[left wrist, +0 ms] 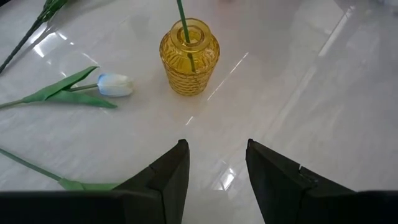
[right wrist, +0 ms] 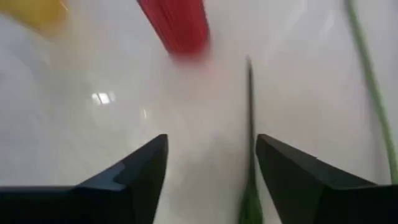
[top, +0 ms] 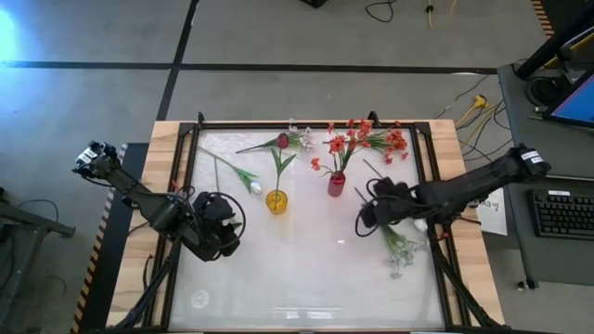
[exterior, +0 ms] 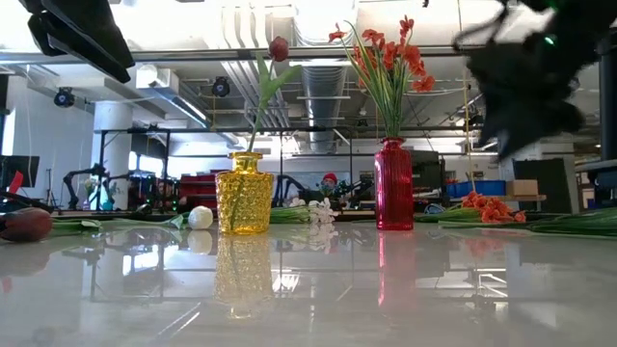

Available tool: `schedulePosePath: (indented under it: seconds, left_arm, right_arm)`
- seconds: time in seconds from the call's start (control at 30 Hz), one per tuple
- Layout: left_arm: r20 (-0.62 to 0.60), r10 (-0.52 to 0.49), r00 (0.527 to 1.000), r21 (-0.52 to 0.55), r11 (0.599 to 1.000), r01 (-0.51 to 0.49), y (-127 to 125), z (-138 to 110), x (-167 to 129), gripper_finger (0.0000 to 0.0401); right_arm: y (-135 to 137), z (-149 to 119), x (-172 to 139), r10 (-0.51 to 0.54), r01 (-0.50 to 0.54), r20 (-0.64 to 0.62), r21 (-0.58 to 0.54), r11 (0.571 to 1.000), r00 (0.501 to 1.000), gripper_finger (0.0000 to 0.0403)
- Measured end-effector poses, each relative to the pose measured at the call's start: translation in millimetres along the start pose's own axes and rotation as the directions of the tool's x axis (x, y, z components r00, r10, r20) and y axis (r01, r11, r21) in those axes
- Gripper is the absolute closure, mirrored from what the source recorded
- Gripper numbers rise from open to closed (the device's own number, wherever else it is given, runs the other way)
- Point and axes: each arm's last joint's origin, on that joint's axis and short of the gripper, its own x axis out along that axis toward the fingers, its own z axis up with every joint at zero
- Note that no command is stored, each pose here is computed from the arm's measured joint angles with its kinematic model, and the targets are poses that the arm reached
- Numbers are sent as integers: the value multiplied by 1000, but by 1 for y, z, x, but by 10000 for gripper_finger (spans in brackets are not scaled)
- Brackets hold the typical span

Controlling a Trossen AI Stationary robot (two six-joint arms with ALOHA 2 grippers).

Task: Sort flowers into vase by color
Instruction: Put the left orange flowers into the yellow flower vase

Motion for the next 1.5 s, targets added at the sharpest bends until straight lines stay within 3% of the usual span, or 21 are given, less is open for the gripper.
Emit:
schedulePosePath:
  seconds: [0.17,0.27,0.47,0.73,0.9,1.3,1.5]
  left_arm:
    - [1,0,1000,0,1000,0,0,0,0,255]
    - [5,1,1000,-1,1000,-1,0,0,0,255]
    - [16,5,1000,11,1000,-5,0,0,0,255]
    - [17,4,1000,16,1000,-4,0,1,0,255]
    - [18,4,1000,17,1000,-5,0,1,0,255]
    - [24,8,1000,26,1000,-8,0,1,0,255]
    - [24,7,1000,26,1000,-8,0,1,0,255]
  right_arm:
    - [17,27,-3,84,-52,263,-128,990,961,113]
    - [24,39,0,118,-55,358,-183,982,926,94]
    - [29,52,14,111,-23,413,-213,977,904,87]
    - [37,69,35,116,10,498,-242,970,860,110]
    - [37,73,35,96,32,535,-225,974,839,157]
    - [36,74,35,97,36,530,-234,972,843,343]
    - [37,74,33,105,31,531,-241,970,841,388]
